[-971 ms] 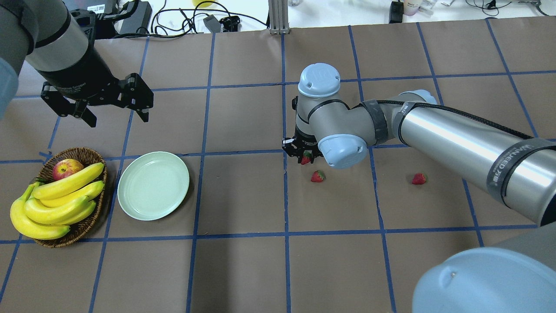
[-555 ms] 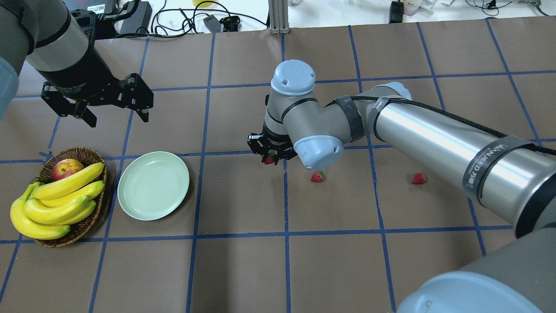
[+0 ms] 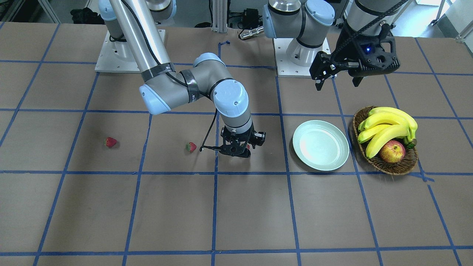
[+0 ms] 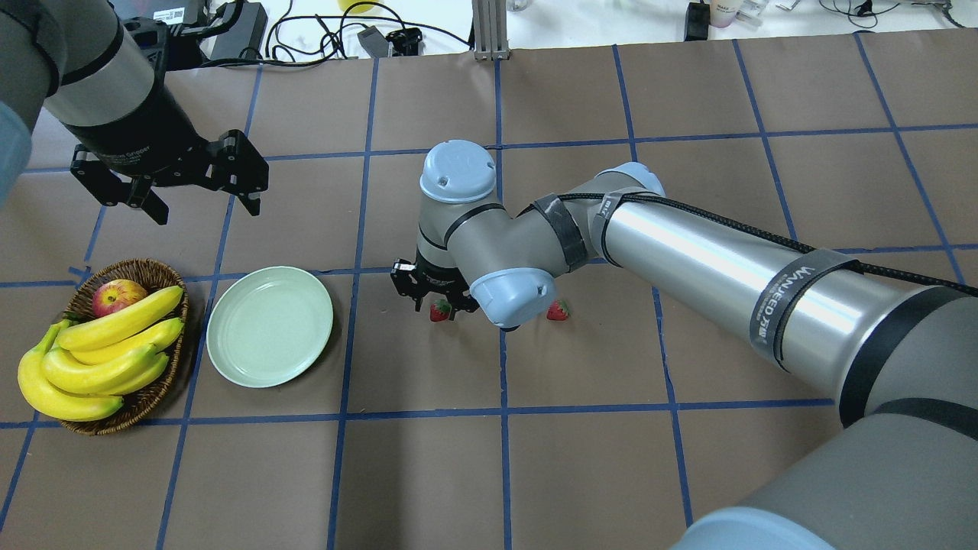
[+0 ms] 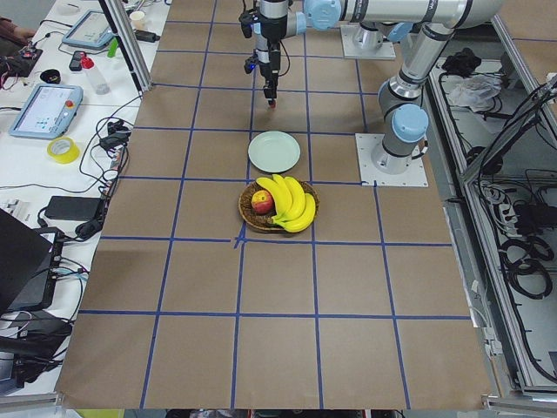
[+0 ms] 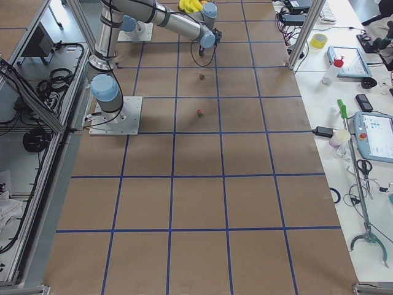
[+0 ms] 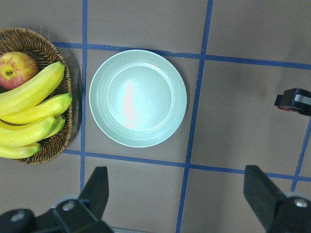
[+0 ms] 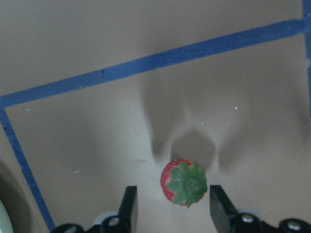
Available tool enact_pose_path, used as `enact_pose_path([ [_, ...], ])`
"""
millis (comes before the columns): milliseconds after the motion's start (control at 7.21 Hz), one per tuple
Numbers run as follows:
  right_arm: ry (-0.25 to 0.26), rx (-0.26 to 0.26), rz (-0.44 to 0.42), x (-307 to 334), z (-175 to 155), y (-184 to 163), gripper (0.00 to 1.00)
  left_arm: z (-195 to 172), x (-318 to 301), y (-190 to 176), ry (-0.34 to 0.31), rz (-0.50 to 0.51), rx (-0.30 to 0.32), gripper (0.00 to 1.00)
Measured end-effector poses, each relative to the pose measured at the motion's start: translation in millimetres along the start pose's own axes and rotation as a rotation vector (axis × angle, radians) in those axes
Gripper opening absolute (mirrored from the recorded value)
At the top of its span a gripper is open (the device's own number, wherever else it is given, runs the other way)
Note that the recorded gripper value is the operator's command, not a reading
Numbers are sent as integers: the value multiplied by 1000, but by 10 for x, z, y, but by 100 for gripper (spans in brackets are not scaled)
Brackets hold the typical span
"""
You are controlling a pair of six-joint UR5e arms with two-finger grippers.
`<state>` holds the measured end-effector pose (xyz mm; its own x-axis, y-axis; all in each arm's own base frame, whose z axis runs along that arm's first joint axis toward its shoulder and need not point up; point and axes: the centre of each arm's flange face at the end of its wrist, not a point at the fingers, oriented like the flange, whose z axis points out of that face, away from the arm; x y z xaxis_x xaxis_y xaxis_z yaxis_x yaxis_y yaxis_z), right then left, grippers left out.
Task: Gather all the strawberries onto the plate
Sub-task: 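Carry the strawberry toward the plate and release it beside the plate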
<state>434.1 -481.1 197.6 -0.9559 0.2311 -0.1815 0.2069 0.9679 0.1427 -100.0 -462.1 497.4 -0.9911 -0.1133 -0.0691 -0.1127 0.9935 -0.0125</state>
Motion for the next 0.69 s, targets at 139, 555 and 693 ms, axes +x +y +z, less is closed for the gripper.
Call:
enact_pose_path([
  [139, 9, 8, -3, 12, -17, 2, 100, 1, -3, 0, -1, -1, -1, 100],
  [555, 155, 112, -107, 444, -396, -319, 100, 15, -4, -15, -1, -1, -2, 100],
  [693, 195, 97, -150, 735, -492, -457, 99, 24, -4, -22, -2, -1, -4, 100],
])
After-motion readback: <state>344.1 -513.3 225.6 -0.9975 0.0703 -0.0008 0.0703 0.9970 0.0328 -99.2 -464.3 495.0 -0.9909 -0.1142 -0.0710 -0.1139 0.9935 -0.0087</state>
